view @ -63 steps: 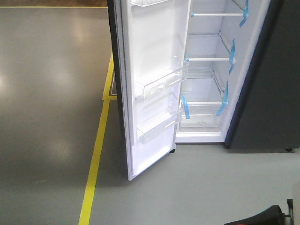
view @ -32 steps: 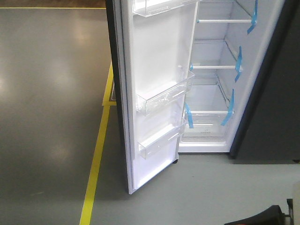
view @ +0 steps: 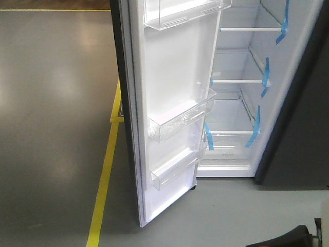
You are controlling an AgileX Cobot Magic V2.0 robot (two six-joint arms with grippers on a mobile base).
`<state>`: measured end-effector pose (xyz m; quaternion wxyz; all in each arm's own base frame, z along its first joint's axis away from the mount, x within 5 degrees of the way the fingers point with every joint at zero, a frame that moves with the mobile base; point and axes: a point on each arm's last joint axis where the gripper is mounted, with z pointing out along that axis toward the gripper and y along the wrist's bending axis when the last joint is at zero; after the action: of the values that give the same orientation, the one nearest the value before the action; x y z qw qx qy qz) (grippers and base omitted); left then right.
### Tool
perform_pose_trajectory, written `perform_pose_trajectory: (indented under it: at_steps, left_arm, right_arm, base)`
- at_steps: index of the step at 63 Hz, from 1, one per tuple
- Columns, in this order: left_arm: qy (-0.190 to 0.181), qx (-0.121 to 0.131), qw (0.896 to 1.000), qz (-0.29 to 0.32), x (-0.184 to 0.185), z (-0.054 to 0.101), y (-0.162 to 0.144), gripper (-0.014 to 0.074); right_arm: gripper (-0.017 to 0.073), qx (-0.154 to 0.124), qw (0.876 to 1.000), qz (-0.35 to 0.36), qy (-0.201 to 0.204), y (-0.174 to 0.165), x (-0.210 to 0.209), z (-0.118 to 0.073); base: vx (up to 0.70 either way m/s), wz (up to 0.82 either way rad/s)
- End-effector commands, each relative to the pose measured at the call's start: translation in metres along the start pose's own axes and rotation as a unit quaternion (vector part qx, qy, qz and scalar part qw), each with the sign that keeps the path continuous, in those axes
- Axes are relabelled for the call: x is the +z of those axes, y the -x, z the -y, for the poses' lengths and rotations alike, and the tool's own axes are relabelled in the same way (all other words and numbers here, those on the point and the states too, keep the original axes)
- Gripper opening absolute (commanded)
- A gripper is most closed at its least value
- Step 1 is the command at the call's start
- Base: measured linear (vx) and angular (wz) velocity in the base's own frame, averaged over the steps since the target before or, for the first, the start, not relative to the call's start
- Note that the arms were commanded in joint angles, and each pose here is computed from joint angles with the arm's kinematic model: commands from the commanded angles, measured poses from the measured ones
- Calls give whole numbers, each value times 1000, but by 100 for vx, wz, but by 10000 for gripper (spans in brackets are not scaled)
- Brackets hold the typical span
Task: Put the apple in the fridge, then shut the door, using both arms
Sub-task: 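Hold the apple while the base approaches the fridge door bins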
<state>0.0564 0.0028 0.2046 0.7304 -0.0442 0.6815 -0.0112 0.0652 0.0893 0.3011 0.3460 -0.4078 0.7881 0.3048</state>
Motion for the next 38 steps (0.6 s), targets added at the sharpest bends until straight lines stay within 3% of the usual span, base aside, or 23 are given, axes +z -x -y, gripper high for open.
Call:
perform_pose_trajectory:
  at_steps: [1, 38]
  left_arm:
    - [-1, -4, 999, 34, -1, 0, 0, -6]
    - [-1, -4, 999, 34, -1, 0, 0, -6]
  right_arm:
    - [307, 5, 999, 38, -1, 12, -5, -2]
    - [307, 5, 999, 38, -1, 12, -5, -2]
  base:
    - [13, 0]
    - [12, 2]
